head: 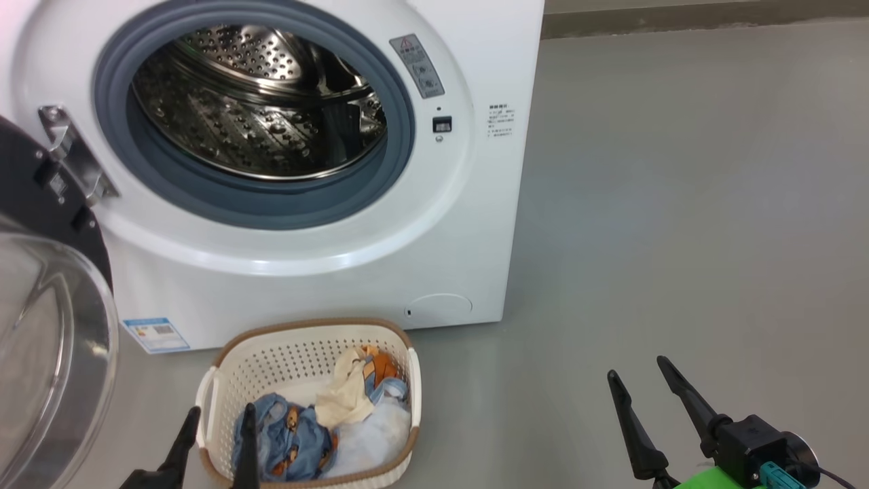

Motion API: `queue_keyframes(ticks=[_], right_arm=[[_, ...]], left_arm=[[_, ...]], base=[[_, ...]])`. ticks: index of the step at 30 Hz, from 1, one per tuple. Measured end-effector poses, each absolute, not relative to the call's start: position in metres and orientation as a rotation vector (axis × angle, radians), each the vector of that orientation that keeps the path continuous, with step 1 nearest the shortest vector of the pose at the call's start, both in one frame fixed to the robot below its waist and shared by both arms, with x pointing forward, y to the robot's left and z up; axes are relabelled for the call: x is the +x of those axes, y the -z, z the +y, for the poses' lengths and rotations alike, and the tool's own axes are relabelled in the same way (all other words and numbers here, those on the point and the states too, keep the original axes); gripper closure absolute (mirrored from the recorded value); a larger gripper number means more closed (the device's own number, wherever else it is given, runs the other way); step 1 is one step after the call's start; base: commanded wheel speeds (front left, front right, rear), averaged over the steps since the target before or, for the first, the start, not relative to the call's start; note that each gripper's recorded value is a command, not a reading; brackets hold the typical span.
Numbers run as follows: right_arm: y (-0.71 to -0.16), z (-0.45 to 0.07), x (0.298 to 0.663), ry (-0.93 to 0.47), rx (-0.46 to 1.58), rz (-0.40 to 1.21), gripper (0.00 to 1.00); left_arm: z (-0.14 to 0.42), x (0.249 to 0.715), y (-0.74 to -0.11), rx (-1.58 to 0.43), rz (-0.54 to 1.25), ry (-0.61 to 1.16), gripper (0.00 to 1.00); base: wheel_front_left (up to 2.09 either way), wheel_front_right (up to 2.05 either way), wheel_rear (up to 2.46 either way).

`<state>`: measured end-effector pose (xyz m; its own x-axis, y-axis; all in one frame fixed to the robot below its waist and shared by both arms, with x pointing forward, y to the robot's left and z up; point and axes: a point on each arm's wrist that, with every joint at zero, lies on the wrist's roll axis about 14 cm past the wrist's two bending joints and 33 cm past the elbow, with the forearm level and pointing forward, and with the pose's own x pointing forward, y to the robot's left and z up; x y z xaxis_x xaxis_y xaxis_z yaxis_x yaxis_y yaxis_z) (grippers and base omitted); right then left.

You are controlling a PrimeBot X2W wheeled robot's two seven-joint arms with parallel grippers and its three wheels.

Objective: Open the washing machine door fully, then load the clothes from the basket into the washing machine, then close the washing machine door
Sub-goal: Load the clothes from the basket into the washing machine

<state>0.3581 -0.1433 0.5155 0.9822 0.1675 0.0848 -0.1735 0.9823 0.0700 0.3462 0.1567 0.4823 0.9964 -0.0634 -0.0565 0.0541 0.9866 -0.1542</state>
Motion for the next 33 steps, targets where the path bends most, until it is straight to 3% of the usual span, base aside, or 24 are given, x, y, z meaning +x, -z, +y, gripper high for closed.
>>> queue_keyframes(ticks=[9,33], right_arm=[[-0.5156,-0.1419,0.3586,-0.176,0.078,-0.079,0.0],[-0.5114,-0.1395,0.3611,-0.183,0.08,-0.066,0.0]], left_arm=[[0.1558,0.349,-0.4876,-0.153,0.035,0.062,0.0],[0.1589,0.3495,-0.4823,-0.149,0.049,0.044,0.0]], base=[[0.69,-0.69,0.0],[0.0,0.0,0.0]])
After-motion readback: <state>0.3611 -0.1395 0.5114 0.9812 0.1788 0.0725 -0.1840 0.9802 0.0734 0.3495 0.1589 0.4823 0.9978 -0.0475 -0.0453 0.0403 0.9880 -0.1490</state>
